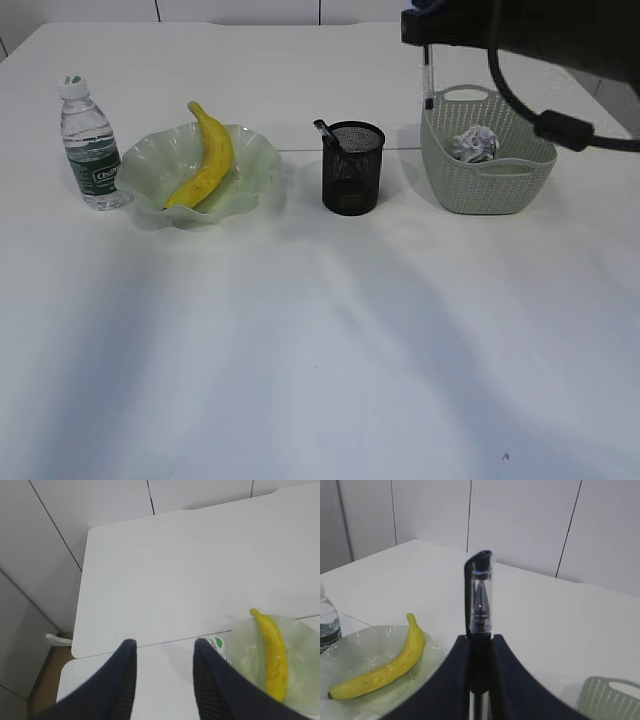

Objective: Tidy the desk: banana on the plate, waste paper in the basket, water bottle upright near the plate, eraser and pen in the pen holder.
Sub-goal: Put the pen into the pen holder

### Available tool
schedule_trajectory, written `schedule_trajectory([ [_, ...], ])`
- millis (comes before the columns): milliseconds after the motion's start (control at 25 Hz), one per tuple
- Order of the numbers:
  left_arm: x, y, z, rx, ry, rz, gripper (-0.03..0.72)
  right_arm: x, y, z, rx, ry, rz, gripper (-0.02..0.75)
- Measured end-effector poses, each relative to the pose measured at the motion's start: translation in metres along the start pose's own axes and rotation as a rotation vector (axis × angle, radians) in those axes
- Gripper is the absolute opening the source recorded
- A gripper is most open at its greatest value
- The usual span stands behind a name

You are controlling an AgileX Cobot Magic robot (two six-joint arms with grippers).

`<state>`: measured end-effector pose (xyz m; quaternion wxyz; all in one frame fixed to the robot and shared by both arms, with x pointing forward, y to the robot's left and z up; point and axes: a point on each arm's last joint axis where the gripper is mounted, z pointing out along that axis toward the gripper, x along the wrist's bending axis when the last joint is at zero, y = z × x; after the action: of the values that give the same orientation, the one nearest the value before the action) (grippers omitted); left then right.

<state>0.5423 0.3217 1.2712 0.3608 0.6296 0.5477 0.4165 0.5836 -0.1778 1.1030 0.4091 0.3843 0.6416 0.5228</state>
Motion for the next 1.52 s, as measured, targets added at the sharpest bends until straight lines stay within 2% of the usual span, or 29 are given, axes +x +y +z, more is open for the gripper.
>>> schedule_trajectory([
  [360, 0.001, 0.0, 0.0, 0.002, 0.006, 0.006, 0.26, 0.008, -0.051, 0.045, -0.049, 0.024, 0.031, 0.064],
  [640, 0.003, -0.001, 0.0, 0.008, 0.03, 0.028, 0.26, 0.006, -0.074, 0.063, -0.157, -0.027, 0.124, 0.065],
  [880, 0.003, -0.001, 0.0, 0.009, 0.034, 0.031, 0.26, 0.006, -0.101, 0.076, -0.149, -0.057, 0.145, 0.065],
  [1520, 0.004, -0.001, 0.0, 0.01, 0.041, 0.038, 0.26, 0.004, -0.103, 0.106, -0.223, -0.067, 0.138, 0.065],
])
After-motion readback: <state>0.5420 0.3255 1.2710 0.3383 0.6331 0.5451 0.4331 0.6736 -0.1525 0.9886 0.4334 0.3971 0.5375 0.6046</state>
